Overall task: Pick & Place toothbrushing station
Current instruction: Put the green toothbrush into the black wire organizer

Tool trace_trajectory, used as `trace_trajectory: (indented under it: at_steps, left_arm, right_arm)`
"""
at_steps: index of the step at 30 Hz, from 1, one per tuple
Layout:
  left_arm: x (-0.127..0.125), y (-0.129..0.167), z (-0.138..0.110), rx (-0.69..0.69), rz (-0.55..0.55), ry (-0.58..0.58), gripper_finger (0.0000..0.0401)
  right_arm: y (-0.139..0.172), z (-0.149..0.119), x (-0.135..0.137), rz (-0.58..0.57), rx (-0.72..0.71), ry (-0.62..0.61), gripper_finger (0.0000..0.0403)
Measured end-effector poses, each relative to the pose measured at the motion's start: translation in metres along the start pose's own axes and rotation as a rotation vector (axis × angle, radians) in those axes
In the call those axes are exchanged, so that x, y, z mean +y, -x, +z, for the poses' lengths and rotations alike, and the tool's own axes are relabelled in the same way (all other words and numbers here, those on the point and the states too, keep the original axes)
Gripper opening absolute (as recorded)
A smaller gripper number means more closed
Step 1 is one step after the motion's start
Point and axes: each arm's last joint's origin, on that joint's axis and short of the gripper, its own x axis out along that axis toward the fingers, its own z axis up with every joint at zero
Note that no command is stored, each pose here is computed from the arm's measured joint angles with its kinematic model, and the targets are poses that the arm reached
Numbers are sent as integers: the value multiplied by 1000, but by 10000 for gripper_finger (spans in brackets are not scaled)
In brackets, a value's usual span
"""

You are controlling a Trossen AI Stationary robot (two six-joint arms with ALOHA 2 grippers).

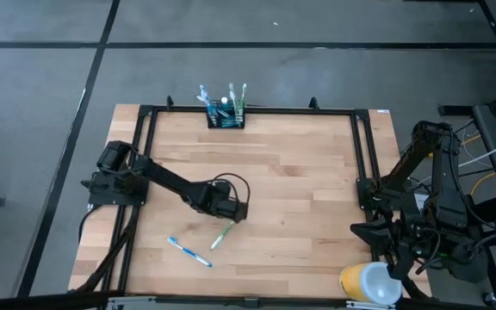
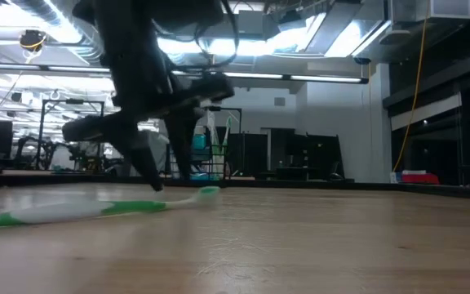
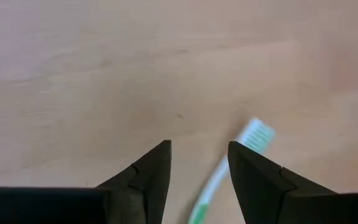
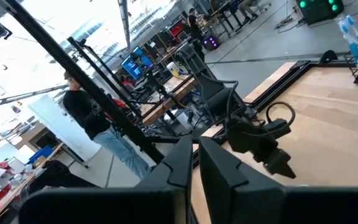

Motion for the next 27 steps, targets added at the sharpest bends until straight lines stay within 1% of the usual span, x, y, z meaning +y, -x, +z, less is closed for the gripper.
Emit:
trace_trajectory:
  at_steps: [4,8,12,14,18,19,23,27]
  left_arm:
    - [-7,4,4,7,-20,-100,155]
    - [-13,8,3,44,-48,-216,155]
    - [-18,12,1,56,-72,-295,155]
    - [-19,10,0,55,-71,-344,155]
    - [-27,3,-4,69,-70,-481,155]
    - [-27,1,-4,69,-57,-501,155]
    - [-29,-12,-4,75,-19,-519,155]
    - [-32,-22,-5,91,-9,-528,155]
  right_arm:
    - [0,0,0,-4,-6,5,32]
    - [0,0,0,-5,-8,5,32]
    - [0,1,0,-10,-15,6,32]
    - [0,1,0,-14,-21,8,32]
    - [0,1,0,-15,-23,12,32]
    - [0,1,0,-15,-23,11,32]
    - [0,1,0,-15,-23,4,32]
    - [0,1,1,-14,-23,-4,32]
